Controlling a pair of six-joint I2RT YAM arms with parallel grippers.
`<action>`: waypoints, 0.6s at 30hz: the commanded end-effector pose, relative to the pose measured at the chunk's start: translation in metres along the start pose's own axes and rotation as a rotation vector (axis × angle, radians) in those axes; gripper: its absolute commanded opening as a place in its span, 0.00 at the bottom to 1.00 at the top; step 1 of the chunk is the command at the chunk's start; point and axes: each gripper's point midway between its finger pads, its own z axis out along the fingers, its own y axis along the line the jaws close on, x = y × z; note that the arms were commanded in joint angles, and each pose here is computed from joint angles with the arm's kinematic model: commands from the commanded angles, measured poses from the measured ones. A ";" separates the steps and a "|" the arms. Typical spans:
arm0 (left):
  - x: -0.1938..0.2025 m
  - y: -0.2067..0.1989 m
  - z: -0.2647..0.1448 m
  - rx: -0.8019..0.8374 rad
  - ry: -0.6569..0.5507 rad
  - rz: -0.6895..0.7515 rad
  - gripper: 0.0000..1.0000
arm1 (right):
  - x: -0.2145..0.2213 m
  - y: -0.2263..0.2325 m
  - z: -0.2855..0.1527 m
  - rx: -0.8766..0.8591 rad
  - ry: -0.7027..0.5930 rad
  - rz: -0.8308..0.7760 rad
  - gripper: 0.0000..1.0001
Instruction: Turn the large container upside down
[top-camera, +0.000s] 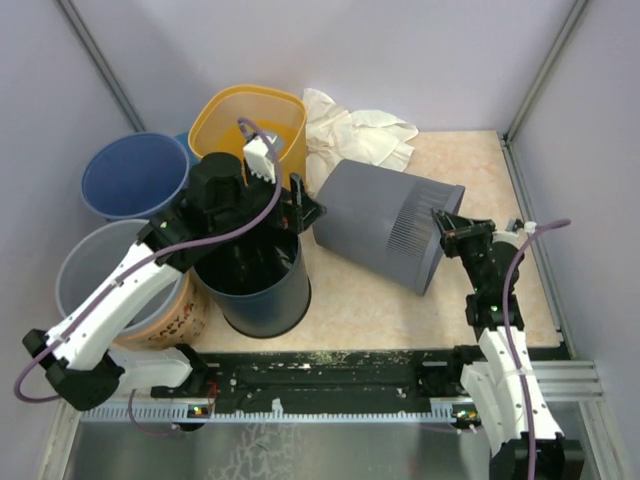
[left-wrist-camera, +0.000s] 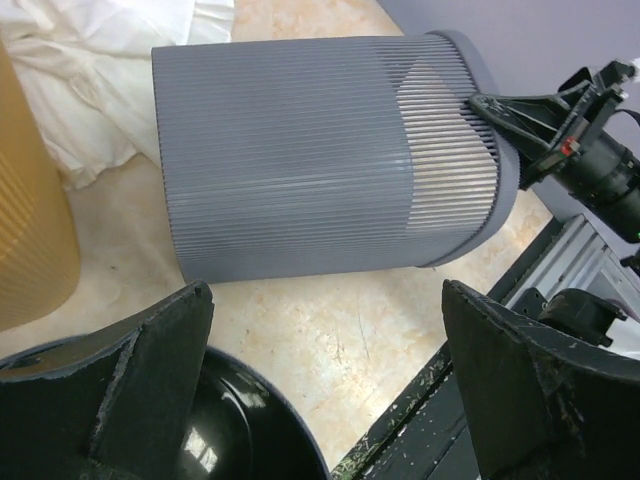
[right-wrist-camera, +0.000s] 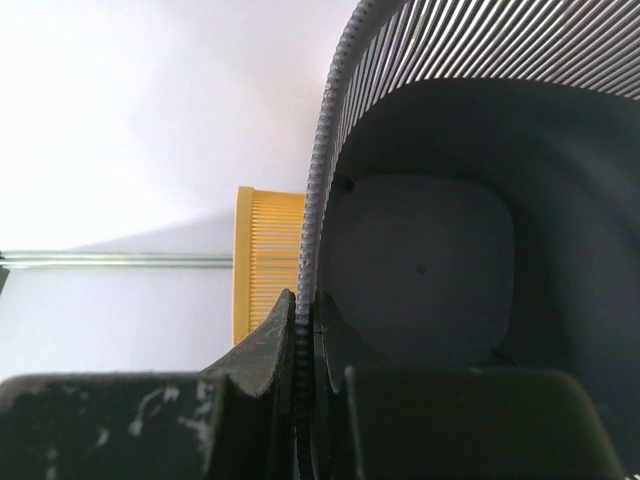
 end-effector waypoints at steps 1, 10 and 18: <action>0.004 -0.004 0.025 0.025 0.038 -0.043 1.00 | -0.011 0.049 -0.022 -0.196 -0.063 0.067 0.00; 0.022 0.001 0.066 0.014 0.118 -0.073 1.00 | -0.008 0.022 -0.038 -0.006 -0.061 -0.161 0.54; 0.030 0.015 0.100 -0.040 0.148 -0.044 1.00 | -0.017 0.016 -0.050 0.149 -0.071 -0.324 0.56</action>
